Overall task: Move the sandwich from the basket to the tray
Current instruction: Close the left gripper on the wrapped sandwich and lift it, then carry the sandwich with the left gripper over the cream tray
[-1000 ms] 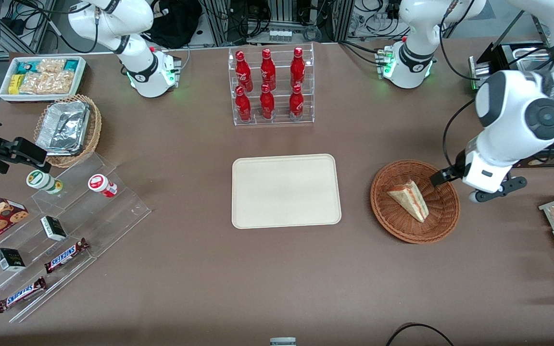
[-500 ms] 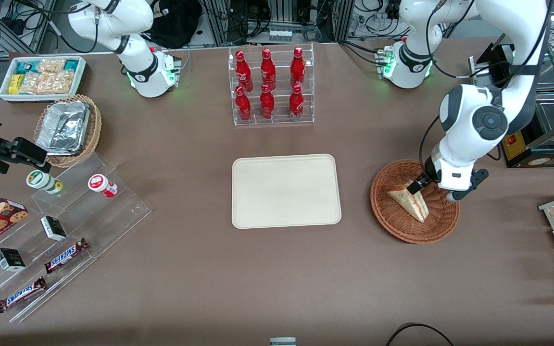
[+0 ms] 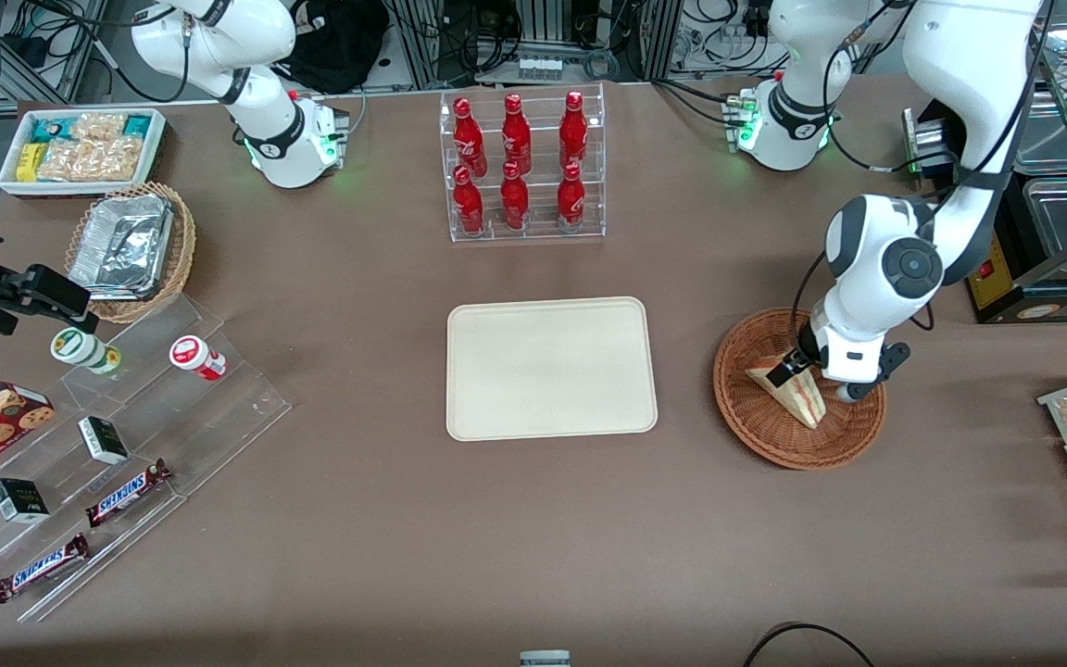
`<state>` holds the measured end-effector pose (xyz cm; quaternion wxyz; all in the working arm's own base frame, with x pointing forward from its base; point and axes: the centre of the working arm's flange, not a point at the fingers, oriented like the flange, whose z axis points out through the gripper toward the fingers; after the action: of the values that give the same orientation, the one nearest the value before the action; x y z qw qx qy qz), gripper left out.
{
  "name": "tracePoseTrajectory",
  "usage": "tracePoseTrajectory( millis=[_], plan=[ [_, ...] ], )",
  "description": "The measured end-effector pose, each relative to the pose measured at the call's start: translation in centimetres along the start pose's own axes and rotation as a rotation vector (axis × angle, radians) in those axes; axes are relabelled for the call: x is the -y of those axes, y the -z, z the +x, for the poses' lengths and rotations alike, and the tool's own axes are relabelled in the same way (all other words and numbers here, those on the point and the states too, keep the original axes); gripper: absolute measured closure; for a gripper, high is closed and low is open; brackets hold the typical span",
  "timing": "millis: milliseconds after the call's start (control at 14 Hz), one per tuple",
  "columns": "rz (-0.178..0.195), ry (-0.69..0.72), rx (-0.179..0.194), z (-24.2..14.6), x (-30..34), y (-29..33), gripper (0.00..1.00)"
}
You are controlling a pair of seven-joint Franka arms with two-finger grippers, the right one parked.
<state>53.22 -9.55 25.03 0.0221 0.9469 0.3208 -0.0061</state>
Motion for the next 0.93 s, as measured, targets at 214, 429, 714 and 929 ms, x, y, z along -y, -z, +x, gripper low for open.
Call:
tracePoseTrajectory(
  millis=[214,429,714,929],
  plan=[
    [-0.005,0.001,0.001,0.1,-0.1,-0.7,0.30],
    [-0.021,0.001,-0.016,1.0,-1.0,0.9,0.61],
    [0.076,-0.052,0.044,0.6,-5.0,9.3,0.74],
    [0.116,-0.178,0.059,-4.6,-11.2,17.6,0.83]
  ],
)
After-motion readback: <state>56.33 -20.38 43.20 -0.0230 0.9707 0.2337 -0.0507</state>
